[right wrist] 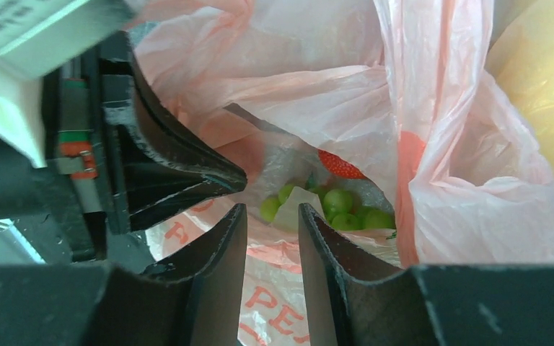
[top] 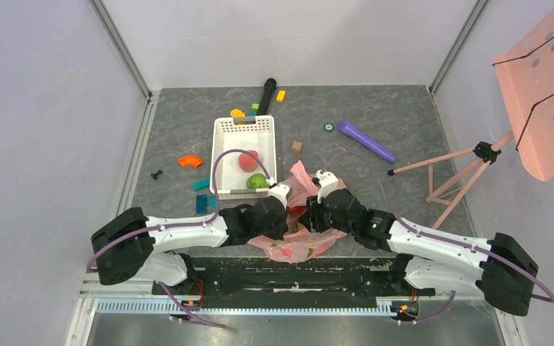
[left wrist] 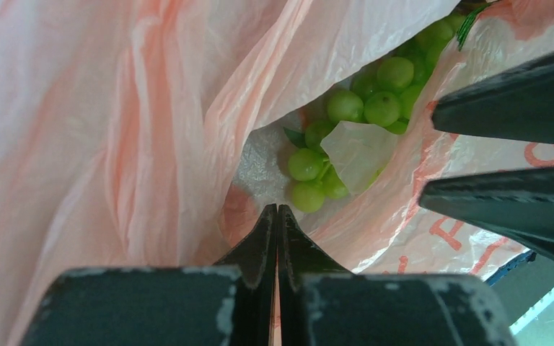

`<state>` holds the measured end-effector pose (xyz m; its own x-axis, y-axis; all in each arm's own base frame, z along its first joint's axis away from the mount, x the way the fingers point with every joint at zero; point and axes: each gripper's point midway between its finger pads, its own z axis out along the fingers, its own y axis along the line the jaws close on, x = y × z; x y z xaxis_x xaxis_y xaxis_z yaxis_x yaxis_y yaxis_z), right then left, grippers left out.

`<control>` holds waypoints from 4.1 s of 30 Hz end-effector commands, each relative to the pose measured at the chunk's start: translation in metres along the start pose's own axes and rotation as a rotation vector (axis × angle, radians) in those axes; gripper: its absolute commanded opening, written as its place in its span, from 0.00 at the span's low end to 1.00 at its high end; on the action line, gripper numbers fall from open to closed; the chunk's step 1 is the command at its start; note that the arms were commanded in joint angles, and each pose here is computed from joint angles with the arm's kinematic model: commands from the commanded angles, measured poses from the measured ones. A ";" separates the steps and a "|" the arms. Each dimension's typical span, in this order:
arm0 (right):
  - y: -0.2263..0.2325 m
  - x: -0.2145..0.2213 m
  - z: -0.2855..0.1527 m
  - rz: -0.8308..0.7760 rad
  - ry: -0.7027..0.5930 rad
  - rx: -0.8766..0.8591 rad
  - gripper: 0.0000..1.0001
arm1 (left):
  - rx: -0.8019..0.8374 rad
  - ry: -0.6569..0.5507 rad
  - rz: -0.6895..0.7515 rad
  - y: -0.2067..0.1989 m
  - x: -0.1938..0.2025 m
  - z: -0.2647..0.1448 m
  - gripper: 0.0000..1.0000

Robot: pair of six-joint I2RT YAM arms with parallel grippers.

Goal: Take the fake fruits out of the plastic bag

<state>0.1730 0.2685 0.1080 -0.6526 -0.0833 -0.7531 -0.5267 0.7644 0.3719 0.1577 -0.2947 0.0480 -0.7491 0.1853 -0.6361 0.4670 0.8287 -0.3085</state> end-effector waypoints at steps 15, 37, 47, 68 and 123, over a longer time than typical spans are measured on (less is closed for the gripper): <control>-0.068 -0.002 -0.007 0.130 -0.056 0.412 0.57 | 0.074 -0.070 -0.052 -0.024 -0.026 -0.003 0.02; -0.057 -0.047 -0.006 0.178 -0.245 0.175 0.47 | 0.096 -0.053 -0.043 -0.033 -0.028 0.003 0.02; -0.009 -0.035 -0.003 0.042 -0.098 0.012 0.40 | 0.103 -0.067 -0.036 -0.037 -0.035 0.002 0.02; -0.092 -0.014 0.000 0.111 -0.027 0.522 0.40 | 0.100 -0.056 -0.044 -0.034 -0.027 0.008 0.02; -0.083 -0.073 0.000 0.135 -0.353 0.189 0.00 | 0.139 -0.105 -0.035 -0.052 -0.059 -0.021 0.02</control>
<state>0.2623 0.1982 0.0928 -0.5277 0.2240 -0.8194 -0.2095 0.9005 0.3812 0.1604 -0.3306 0.0808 -0.7451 0.1636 -0.6466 0.5094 0.7654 -0.3933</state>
